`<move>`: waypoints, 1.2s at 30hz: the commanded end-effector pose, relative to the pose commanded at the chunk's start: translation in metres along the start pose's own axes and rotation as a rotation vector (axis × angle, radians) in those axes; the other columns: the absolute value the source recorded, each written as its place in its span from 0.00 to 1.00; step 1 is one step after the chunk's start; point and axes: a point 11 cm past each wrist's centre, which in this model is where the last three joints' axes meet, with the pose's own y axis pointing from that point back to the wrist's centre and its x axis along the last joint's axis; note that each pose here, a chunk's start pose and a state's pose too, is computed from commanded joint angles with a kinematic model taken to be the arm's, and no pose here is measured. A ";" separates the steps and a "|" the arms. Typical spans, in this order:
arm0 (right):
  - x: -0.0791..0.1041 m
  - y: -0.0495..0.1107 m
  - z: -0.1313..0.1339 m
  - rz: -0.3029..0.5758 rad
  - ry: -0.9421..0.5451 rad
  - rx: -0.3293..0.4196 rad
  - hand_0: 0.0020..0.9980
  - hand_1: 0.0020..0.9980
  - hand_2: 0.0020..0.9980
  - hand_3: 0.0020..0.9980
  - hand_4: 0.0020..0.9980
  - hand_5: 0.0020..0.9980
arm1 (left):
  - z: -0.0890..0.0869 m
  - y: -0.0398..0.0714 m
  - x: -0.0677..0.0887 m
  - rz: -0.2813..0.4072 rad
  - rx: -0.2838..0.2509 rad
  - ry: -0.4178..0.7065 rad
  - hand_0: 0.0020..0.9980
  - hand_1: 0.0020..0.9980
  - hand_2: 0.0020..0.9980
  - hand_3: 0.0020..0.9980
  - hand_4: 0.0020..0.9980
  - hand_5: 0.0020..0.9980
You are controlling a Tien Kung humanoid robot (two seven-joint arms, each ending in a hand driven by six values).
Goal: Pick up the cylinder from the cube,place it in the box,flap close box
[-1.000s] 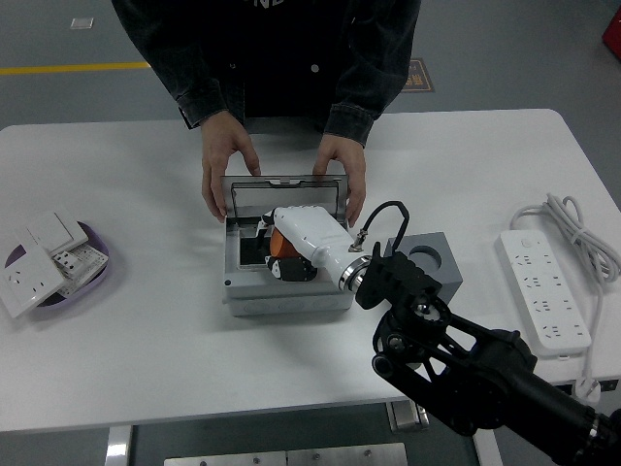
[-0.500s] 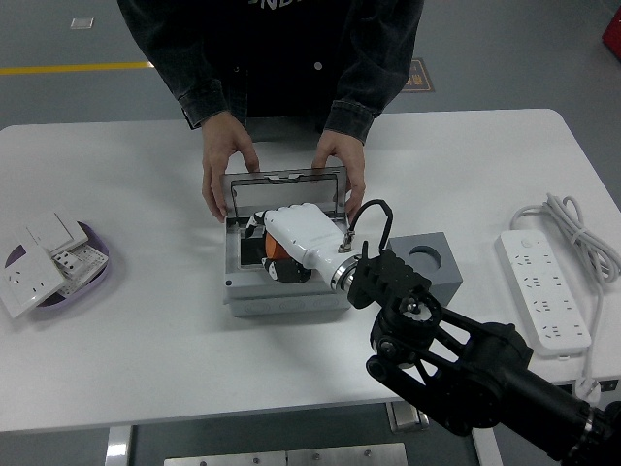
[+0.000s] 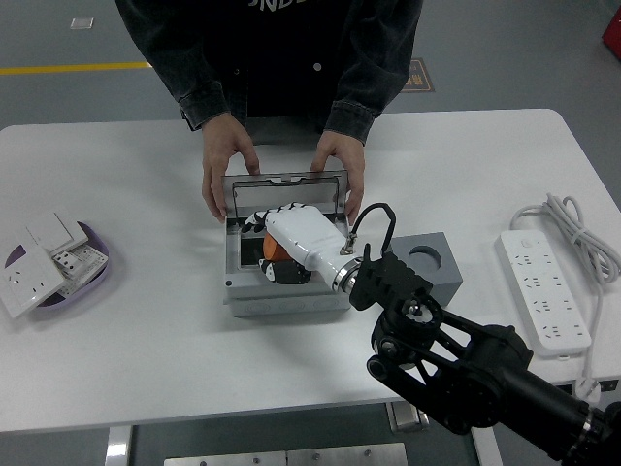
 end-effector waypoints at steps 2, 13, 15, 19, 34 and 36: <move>-0.001 0.000 0.000 -0.003 -0.003 0.004 0.79 0.70 0.69 0.71 0.48 0.21 | 0.000 0.000 0.000 0.000 -0.001 0.000 0.64 0.66 0.58 0.65 0.72 0.30; -0.001 0.000 -0.001 -0.004 -0.051 0.021 0.78 0.69 0.69 0.70 0.78 0.29 | 0.001 0.000 0.000 0.001 -0.001 -0.001 0.64 0.66 0.58 0.65 0.72 0.30; -0.001 0.001 0.000 -0.004 -0.061 0.020 0.78 0.69 0.69 0.70 0.78 0.29 | 0.001 0.000 0.000 0.000 -0.001 -0.002 0.64 0.66 0.58 0.65 0.72 0.30; -0.001 0.001 0.000 -0.008 -0.083 0.017 0.79 0.70 0.69 0.72 0.84 0.31 | 0.001 0.000 0.000 0.000 -0.001 -0.003 0.64 0.66 0.58 0.64 0.72 0.30; 0.048 0.015 -0.002 0.119 -0.423 0.146 0.79 0.69 0.70 0.73 0.85 0.31 | -0.002 0.000 0.001 0.002 0.006 -0.005 0.64 0.66 0.58 0.64 0.72 0.30; 0.068 0.013 0.003 0.155 -0.444 0.148 0.78 0.69 0.69 0.72 0.85 0.31 | -0.003 0.000 0.002 0.004 0.007 -0.005 0.64 0.66 0.58 0.64 0.72 0.30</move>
